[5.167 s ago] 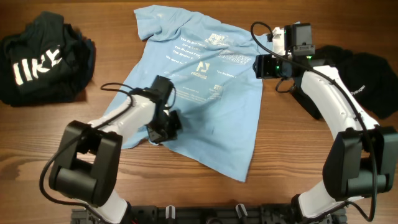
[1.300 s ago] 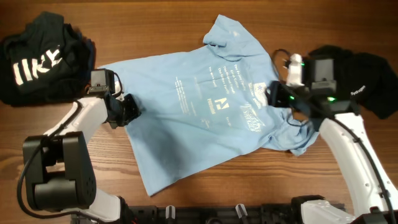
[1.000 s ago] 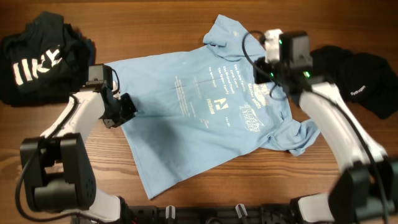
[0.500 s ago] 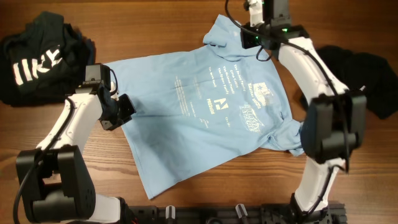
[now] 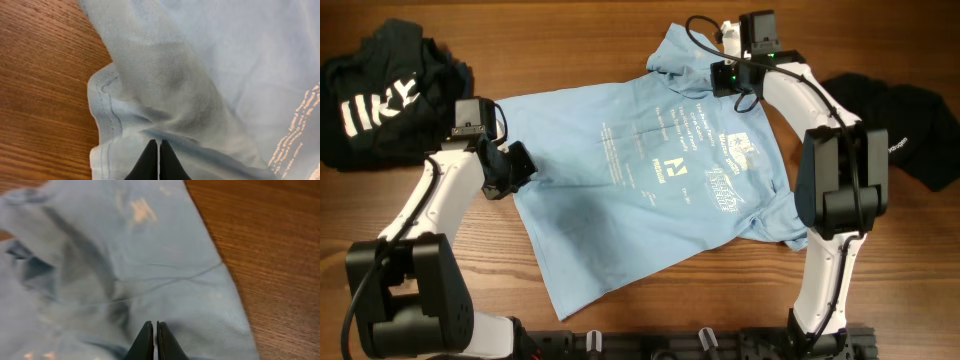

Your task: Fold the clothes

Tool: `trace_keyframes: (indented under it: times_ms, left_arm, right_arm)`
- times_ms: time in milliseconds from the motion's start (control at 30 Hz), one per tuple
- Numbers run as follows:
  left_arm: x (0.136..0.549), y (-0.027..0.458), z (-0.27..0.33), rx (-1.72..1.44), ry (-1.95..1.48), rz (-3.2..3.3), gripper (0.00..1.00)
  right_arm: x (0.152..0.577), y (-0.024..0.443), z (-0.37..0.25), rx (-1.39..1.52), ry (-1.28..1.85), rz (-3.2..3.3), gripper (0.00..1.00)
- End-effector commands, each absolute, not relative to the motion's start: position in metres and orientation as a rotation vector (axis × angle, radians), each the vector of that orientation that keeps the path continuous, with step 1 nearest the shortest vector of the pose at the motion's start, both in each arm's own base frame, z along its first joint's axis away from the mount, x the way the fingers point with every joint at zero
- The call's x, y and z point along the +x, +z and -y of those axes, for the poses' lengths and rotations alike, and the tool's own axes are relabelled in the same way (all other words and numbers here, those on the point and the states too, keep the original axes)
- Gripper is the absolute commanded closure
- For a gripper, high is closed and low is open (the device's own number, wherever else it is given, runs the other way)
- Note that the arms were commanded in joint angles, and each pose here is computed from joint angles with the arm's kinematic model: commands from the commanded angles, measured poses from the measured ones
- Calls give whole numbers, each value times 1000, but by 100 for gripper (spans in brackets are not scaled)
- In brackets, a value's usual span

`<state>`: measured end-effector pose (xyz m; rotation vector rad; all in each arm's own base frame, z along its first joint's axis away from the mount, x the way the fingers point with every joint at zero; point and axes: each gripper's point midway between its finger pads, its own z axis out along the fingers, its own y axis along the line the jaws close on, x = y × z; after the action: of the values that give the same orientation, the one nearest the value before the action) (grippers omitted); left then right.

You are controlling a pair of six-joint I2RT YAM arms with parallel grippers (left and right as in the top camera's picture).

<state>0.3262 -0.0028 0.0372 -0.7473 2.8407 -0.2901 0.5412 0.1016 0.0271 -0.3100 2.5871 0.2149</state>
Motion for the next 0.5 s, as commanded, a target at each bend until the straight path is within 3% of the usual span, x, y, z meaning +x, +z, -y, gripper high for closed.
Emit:
trace_keyframes:
  times_ms: [0,467]
  left_arm:
    - [328,29,-4,-819,-249,-2841,96]
    - [361,0,7,-796,-216,-2777,96]
  right_arm:
    - [543,2,-96,-303,225,-2623,96]
    - [544,-17,-57,-97,114,-2677,95]
